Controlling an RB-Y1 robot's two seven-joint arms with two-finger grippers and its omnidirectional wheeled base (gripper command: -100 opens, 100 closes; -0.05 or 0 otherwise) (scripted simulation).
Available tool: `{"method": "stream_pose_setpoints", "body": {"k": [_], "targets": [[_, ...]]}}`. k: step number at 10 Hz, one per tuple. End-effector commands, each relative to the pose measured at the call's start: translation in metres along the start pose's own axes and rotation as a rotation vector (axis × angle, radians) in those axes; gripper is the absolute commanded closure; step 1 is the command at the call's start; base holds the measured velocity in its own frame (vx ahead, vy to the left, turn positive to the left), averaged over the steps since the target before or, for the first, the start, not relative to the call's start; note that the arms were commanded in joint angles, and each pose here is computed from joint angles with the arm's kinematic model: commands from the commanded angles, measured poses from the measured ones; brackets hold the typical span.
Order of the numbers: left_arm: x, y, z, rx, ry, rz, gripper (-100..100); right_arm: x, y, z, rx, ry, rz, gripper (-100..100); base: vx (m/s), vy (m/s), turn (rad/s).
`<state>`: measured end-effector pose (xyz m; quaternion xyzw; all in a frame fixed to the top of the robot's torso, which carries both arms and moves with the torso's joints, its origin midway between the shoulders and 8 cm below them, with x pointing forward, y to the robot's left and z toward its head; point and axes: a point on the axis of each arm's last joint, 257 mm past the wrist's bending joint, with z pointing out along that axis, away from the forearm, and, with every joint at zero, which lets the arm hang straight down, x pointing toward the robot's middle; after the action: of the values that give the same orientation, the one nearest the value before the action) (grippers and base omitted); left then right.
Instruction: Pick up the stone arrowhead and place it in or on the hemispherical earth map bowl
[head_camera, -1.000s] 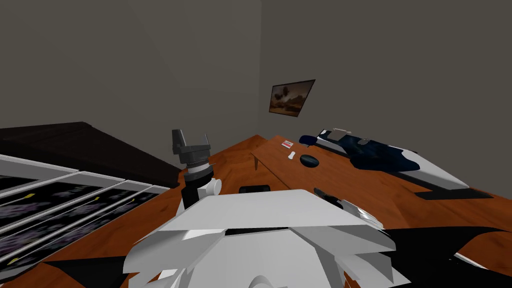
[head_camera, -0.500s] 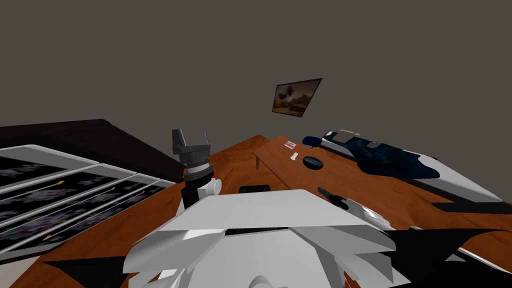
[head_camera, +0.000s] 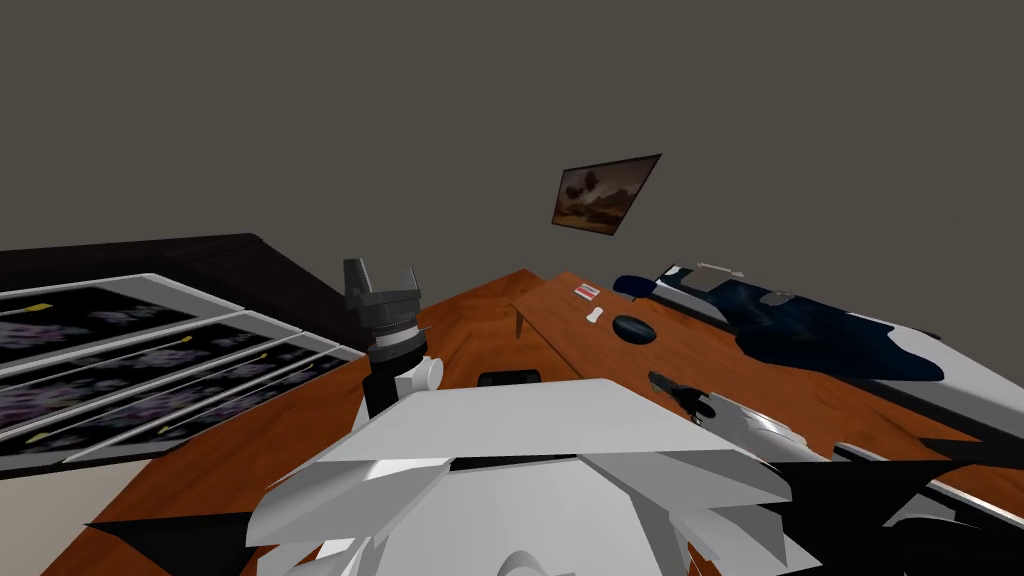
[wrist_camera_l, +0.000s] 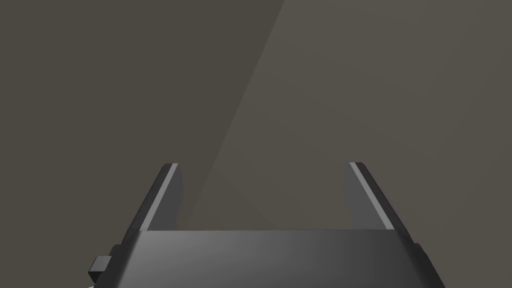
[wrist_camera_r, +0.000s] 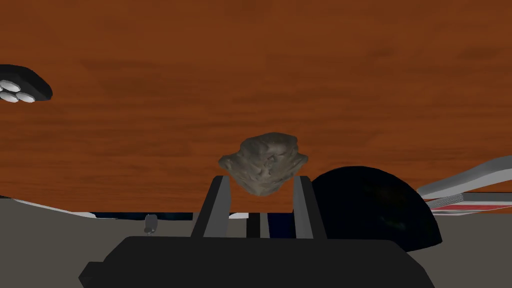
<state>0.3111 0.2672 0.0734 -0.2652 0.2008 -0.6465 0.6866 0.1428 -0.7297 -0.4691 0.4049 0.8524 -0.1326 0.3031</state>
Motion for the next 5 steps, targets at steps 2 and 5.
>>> {"method": "stream_pose_setpoints", "body": {"k": [2, 5], "targets": [[0.000, 0.000, 0.000, 0.000, 0.000, 0.000, 0, -0.029, -0.016, -0.004, 0.024, -0.024, -0.001, 100, -0.028, 0.014, 0.107], [0.000, 0.000, 0.000, 0.000, 0.000, 0.000, 0, -0.043, -0.020, -0.006, 0.028, -0.034, -0.001, 100, -0.026, 0.004, 0.074]]}}
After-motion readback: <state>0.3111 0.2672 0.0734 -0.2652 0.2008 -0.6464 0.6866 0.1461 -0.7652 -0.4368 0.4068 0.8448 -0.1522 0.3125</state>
